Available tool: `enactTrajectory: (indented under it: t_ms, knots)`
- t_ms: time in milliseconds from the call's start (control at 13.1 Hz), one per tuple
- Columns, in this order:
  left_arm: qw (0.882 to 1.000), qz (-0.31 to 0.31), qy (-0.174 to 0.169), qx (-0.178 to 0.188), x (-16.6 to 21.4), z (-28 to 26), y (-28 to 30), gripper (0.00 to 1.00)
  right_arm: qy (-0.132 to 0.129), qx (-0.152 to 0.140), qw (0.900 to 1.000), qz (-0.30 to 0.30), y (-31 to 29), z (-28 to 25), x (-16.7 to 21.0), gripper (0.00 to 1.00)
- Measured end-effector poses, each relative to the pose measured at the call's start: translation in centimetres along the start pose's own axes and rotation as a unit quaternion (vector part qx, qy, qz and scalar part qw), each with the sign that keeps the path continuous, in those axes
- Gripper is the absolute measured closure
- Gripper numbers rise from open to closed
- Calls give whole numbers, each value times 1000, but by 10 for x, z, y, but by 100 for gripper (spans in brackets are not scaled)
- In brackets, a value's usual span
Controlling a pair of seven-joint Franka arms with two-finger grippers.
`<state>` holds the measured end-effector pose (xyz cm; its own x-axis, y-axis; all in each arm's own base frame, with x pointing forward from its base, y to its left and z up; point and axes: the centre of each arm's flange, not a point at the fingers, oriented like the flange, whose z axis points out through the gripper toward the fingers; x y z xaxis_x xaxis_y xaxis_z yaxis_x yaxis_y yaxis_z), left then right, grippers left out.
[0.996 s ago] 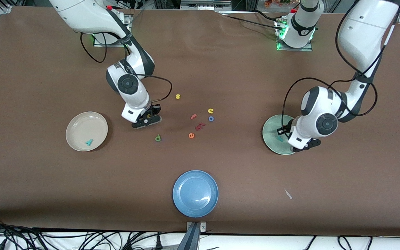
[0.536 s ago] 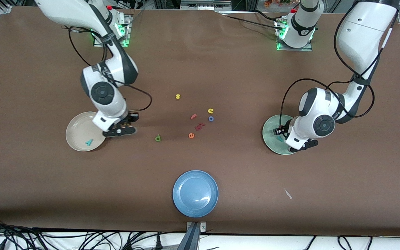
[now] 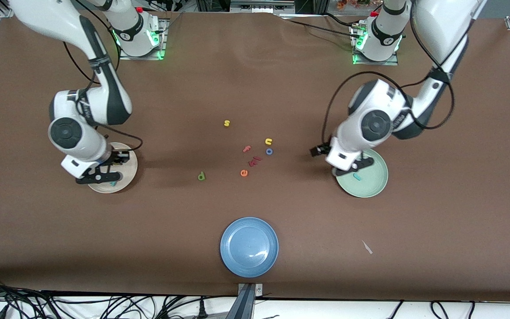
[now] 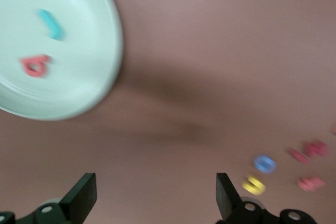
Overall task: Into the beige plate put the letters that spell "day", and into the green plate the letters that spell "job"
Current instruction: 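Reach the right gripper to the green p while the left gripper reaches the blue o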
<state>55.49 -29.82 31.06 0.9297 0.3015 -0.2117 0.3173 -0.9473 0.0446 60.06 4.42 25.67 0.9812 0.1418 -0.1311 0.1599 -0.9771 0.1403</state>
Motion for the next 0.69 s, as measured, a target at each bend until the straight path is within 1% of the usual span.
enactTrajectory:
  t_ms: [153,230,306,383,460,536,613,690]
  knots:
    - [999,26,20,-23,-20,-7,33,0,-7,6,1000,2,7,13,1,56]
    - [998,36,25,-33,-28,-2,45,0,-7,9,1000,0,2,13,4,43]
    - [998,42,25,-40,-32,9,52,0,-5,13,1000,-3,-6,9,8,34]
    - [998,46,21,-45,-34,22,59,0,-7,20,1000,-4,-15,1,11,23]
    - [997,49,17,-52,-36,36,64,0,-10,33,999,-2,-25,-9,15,11]
    - [997,51,13,-56,-37,50,69,3,-9,53,999,5,-37,-20,19,1]
    - [997,58,10,-55,-40,65,73,4,-7,72,997,14,-49,-29,23,0]
    - [996,70,13,-48,-43,78,77,14,-5,81,996,25,-61,-36,26,0]
